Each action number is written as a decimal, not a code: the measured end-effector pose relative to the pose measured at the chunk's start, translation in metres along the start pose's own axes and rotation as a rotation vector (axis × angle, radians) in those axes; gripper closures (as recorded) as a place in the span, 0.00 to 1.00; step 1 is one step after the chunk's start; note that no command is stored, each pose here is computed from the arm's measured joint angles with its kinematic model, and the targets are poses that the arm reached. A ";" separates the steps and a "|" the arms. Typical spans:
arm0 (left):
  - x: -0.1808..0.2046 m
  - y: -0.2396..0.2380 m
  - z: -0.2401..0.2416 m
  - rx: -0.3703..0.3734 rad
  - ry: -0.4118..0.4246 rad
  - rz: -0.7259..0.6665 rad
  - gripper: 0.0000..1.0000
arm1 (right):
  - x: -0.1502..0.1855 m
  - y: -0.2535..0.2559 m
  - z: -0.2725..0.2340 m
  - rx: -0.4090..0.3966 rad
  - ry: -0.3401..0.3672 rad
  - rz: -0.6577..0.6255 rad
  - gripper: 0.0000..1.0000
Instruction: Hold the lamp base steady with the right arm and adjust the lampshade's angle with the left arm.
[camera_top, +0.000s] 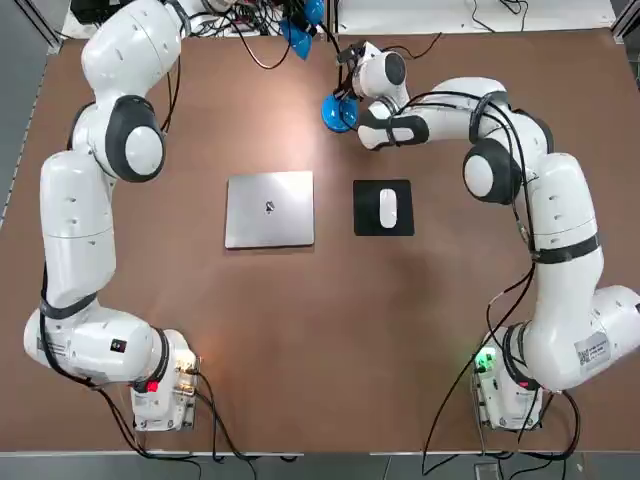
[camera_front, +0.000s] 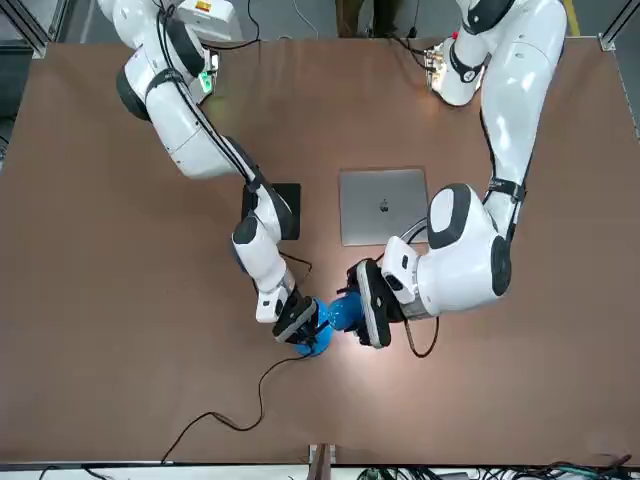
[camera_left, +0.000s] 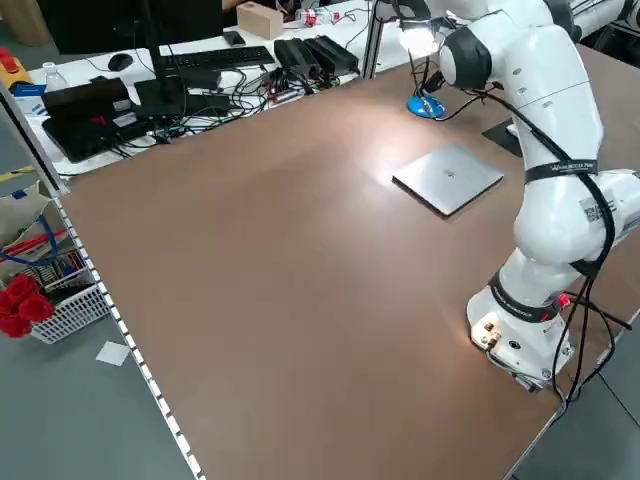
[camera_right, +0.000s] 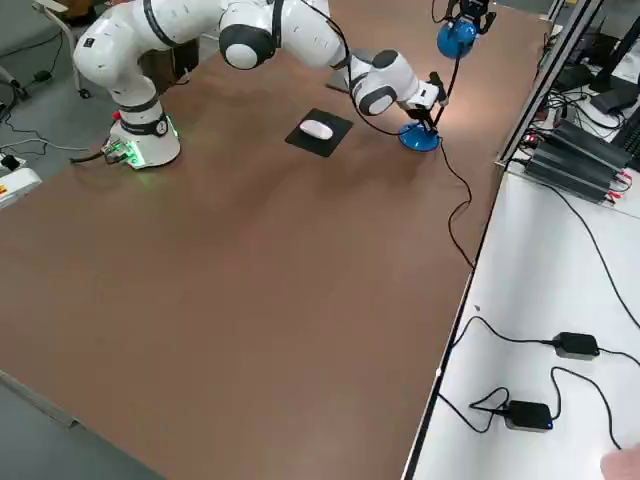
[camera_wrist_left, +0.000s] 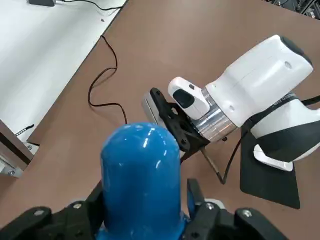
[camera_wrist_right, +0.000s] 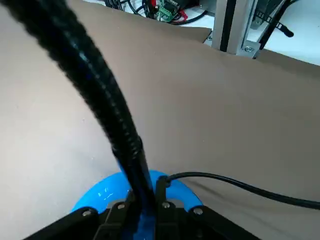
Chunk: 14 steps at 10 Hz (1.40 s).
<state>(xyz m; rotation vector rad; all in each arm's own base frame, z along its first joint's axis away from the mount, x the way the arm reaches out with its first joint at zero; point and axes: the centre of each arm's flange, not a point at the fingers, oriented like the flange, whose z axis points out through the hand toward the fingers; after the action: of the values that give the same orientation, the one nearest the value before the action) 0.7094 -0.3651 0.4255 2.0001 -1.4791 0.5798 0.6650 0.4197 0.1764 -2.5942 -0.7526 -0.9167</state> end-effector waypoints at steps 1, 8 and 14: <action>0.000 0.000 0.000 0.000 0.000 0.000 0.39 | 0.000 0.000 0.000 0.000 0.000 0.000 0.85; 0.000 0.000 0.000 0.004 -0.004 0.002 0.42 | 0.000 0.000 0.000 0.000 0.000 0.000 0.85; 0.000 0.000 0.000 0.003 -0.004 -0.120 0.42 | 0.000 0.000 0.000 -0.001 0.002 -0.001 0.85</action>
<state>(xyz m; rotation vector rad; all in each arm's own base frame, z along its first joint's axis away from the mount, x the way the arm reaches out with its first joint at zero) 0.7094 -0.3653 0.4256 2.0771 -1.3500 0.5283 0.6650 0.4196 0.1763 -2.5935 -0.7532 -0.9193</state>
